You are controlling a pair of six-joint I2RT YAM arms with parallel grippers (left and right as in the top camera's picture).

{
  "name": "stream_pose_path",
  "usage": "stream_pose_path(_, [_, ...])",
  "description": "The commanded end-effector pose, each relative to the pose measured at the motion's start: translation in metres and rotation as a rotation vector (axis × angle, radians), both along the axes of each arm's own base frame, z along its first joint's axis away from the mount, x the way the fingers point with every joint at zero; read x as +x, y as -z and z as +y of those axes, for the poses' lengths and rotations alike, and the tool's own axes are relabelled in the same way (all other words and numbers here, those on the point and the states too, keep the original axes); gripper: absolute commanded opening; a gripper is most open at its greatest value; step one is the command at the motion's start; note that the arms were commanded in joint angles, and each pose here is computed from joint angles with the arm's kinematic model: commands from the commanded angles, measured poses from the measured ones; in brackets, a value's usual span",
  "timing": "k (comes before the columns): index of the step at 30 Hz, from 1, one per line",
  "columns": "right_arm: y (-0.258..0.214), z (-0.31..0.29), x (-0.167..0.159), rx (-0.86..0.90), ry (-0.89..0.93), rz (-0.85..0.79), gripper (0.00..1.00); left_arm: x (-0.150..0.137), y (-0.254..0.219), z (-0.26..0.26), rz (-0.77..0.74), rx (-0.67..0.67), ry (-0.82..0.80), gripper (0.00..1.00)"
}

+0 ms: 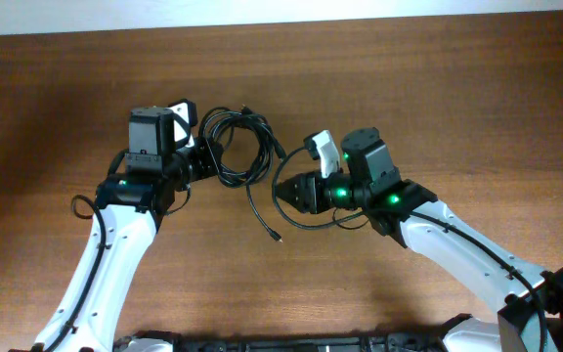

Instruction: Untangle cables

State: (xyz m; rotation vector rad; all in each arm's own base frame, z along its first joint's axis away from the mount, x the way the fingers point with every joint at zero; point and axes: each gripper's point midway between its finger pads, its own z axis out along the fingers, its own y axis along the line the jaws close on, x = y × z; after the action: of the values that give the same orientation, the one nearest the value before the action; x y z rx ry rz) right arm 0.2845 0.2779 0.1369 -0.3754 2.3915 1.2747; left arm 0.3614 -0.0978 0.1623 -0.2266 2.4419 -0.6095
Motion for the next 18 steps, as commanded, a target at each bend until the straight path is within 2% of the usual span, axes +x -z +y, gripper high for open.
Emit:
stream_pose_path(1, [-0.007,0.008,-0.014,0.041,-0.075,0.012,0.47,0.004,-0.011,0.000,-0.014,-0.040,-0.043,0.00])
stream_pose_path(6, [-0.006,0.019,-0.026,0.031,-0.137,-0.022,0.46,0.003,-0.012,-0.003,0.048,-0.146,-0.140,0.00])
stream_pose_path(10, [-0.006,0.029,-0.038,0.031,-0.178,-0.021,0.39,0.004,-0.012,-0.002,0.046,-0.143,-0.142,0.00])
stream_pose_path(16, [-0.005,0.038,-0.051,0.027,-0.216,-0.013,0.40,0.008,-0.009,0.013,0.029,-0.077,-0.209,0.00])
stream_pose_path(18, [0.001,0.035,-0.055,0.006,-0.225,0.001,0.32,0.009,-0.009,0.013,0.027,-0.077,-0.209,0.00])
